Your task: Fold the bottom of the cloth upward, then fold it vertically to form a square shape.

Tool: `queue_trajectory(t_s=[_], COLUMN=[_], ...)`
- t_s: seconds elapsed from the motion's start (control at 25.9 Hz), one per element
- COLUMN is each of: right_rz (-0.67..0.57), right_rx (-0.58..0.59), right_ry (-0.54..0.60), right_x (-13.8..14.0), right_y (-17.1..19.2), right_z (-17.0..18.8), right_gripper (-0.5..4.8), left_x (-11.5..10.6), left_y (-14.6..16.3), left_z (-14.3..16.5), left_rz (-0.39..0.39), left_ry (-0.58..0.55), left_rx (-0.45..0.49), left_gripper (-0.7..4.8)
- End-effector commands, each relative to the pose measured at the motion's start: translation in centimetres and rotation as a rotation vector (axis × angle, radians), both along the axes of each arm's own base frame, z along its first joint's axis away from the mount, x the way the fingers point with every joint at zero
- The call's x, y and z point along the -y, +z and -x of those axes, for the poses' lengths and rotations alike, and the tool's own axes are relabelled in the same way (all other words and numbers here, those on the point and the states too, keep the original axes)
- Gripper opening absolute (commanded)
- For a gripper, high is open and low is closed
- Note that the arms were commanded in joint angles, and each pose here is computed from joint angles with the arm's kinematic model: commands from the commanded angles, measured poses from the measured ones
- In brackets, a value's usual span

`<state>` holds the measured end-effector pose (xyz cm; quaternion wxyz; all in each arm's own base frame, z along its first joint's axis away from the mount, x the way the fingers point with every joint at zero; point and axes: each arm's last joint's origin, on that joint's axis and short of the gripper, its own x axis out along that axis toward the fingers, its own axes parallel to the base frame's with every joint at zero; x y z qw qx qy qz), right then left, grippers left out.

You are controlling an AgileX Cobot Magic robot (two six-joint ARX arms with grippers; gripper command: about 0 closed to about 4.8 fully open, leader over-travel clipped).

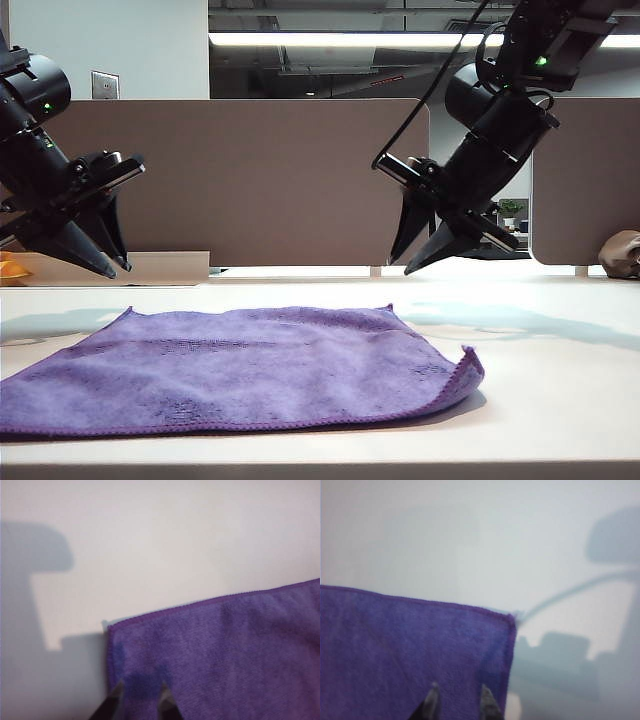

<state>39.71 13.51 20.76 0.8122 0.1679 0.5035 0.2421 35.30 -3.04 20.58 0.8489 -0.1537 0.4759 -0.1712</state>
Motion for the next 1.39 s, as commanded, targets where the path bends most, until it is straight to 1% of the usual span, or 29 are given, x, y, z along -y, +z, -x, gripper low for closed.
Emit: queue_trajectory(t_s=[0.04, 0.12, 0.19, 0.27, 0.54, 0.66, 0.77, 0.93, 1.0, 1.04, 1.12, 1.19, 1.31, 1.39], right_rz=[0.078, 0.126, 0.198, 0.244, 0.328, 0.351, 0.357, 0.280, 0.269, 0.241, 0.225, 0.234, 0.234, 0.233], right_rx=[0.025, 0.036, 0.072, 0.095, 0.155, 0.131, 0.112, 0.133, 0.128, 0.117, 0.111, 0.112, 0.106, 0.084], right_ry=[0.042, 0.063, 0.086, 0.096, 0.144, 0.182, 0.202, 0.234, 0.230, 0.249, 0.261, 0.271, 0.278, 0.261], right_x=[0.1, 0.1, 0.2, 0.3, 0.2, 0.0, -0.3, -1.0, -1.3, -1.8, -2.1, -2.8, -3.4, -3.5], right_y=[0.6, 1.2, 2.4, 3.0, 3.5, 2.6, 2.0, 2.0, 2.1, 2.0, 1.9, 1.7, 1.4, 0.9], right_z=[0.0, 0.0, -0.2, -0.3, -1.0, -1.4, -1.7, -2.0, -1.9, -1.8, -1.7, -1.6, -1.5, -1.6], right_gripper=[1.03, 1.03, 1.03, 1.03, 1.03, 1.04, 1.04, 1.03, 1.04, 1.04, 1.04, 1.04, 1.04, 1.03], left_x=[0.0, 0.0, 0.0, 0.0, 0.0, 0.0, -0.1, -0.6, -0.8, -1.1, -1.3, -1.5, -1.5, -1.4], left_y=[0.1, 0.1, 0.1, 0.0, 0.0, 0.0, 0.0, 0.0, 0.0, 0.0, 0.0, -0.2, -0.8, -1.8], left_z=[0.0, 0.0, 0.0, 0.1, 0.1, 0.1, 0.1, 0.0, 0.0, 0.0, -0.1, -0.1, -0.3, -0.5], left_rz=[0.006, 0.006, 0.005, 0.006, 0.005, 0.000, -0.009, -0.012, -0.012, -0.007, -0.006, -0.006, 0.028, 0.046], left_ry=[-0.003, -0.003, -0.003, -0.004, -0.004, -0.011, -0.023, -0.008, -0.002, 0.004, 0.010, 0.015, -0.003, -0.014], left_rx=[0.003, 0.001, -0.003, -0.005, -0.011, -0.006, 0.000, 0.006, 0.009, 0.009, 0.006, 0.000, -0.023, -0.048], left_gripper=[0.89, 0.89, 0.89, 0.89, 0.89, 0.89, 0.89, 0.89, 0.89, 0.89, 0.89, 0.89, 0.89, 0.89])
